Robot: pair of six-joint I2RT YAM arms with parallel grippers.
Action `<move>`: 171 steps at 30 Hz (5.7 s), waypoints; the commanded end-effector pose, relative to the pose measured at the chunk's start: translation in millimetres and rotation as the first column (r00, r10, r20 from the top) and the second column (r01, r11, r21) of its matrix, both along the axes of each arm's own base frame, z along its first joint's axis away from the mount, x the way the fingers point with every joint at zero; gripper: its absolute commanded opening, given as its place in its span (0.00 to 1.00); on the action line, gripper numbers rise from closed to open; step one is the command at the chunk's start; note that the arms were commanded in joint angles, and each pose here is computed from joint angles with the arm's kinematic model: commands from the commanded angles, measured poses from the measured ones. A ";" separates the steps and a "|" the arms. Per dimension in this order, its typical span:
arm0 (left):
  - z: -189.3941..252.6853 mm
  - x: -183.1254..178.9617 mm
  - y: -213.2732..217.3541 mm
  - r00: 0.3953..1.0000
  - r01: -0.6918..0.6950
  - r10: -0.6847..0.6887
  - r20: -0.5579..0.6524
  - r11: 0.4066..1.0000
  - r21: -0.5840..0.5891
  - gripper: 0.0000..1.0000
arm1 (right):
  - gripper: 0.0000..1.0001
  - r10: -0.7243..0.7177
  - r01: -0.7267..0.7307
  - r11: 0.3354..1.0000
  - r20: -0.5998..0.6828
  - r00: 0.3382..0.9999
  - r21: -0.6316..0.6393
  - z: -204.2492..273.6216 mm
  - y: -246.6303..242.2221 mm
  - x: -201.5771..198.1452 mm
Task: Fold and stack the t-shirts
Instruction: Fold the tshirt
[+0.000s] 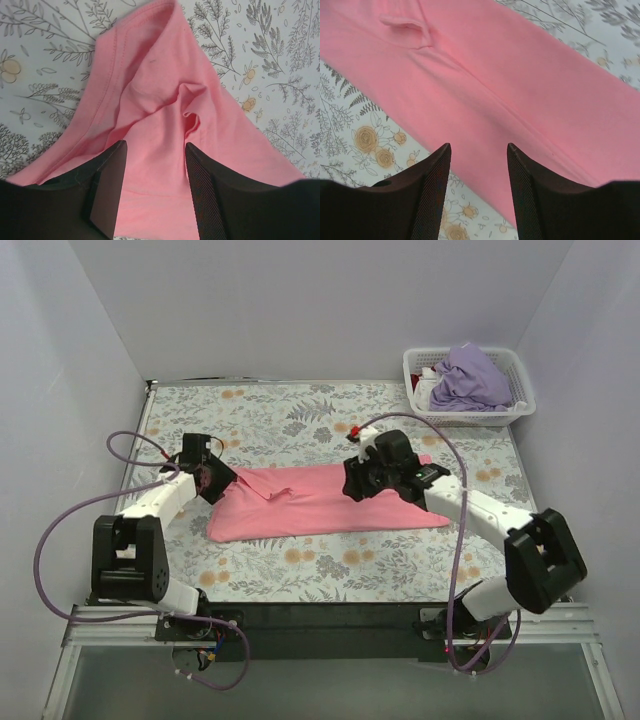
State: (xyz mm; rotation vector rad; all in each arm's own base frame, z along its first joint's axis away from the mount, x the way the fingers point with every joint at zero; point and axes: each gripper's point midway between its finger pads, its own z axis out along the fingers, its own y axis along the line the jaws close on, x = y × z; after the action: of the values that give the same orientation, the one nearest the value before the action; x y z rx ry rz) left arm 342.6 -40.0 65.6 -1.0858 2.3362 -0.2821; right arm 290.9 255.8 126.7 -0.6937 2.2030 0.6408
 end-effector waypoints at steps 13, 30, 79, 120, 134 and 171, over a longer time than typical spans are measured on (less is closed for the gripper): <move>5.7 -29.9 -3.7 0.989 0.137 -0.141 0.038 0.986 0.092 0.39 | 0.58 0.543 -0.495 0.839 0.292 0.787 -0.226 -2.3 179.8 17.9; -28.0 -52.7 -13.6 0.980 0.195 -0.191 -0.059 0.978 0.068 0.39 | 0.53 0.643 -0.569 0.760 0.239 0.727 -0.313 -48.6 229.2 26.3; 18.0 39.7 -0.2 0.993 0.101 -0.110 0.036 0.979 0.179 0.53 | 0.01 0.263 -0.264 0.965 0.045 0.964 0.015 -80.1 177.2 103.3; 4.3 138.8 -29.4 0.894 0.414 -0.443 0.068 0.875 0.251 0.00 | 0.02 0.286 -0.289 0.956 0.075 0.955 0.042 -65.8 184.8 104.4; 30.7 124.1 -25.8 0.884 0.393 -0.445 0.144 0.874 0.285 0.00 | 0.04 0.323 -0.322 0.946 0.147 0.935 -0.032 -35.7 179.3 107.1; 13.6 43.0 -21.3 0.898 0.384 -0.421 0.129 0.893 0.235 0.02 | 0.03 0.483 -0.480 0.875 0.058 0.874 -0.068 -37.4 173.4 15.3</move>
State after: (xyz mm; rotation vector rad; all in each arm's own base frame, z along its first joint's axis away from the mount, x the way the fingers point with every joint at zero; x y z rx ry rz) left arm 382.2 -63.0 60.1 -0.4663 2.4148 -0.2575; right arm 314.6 425.5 66.0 -1.2975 2.0397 0.7336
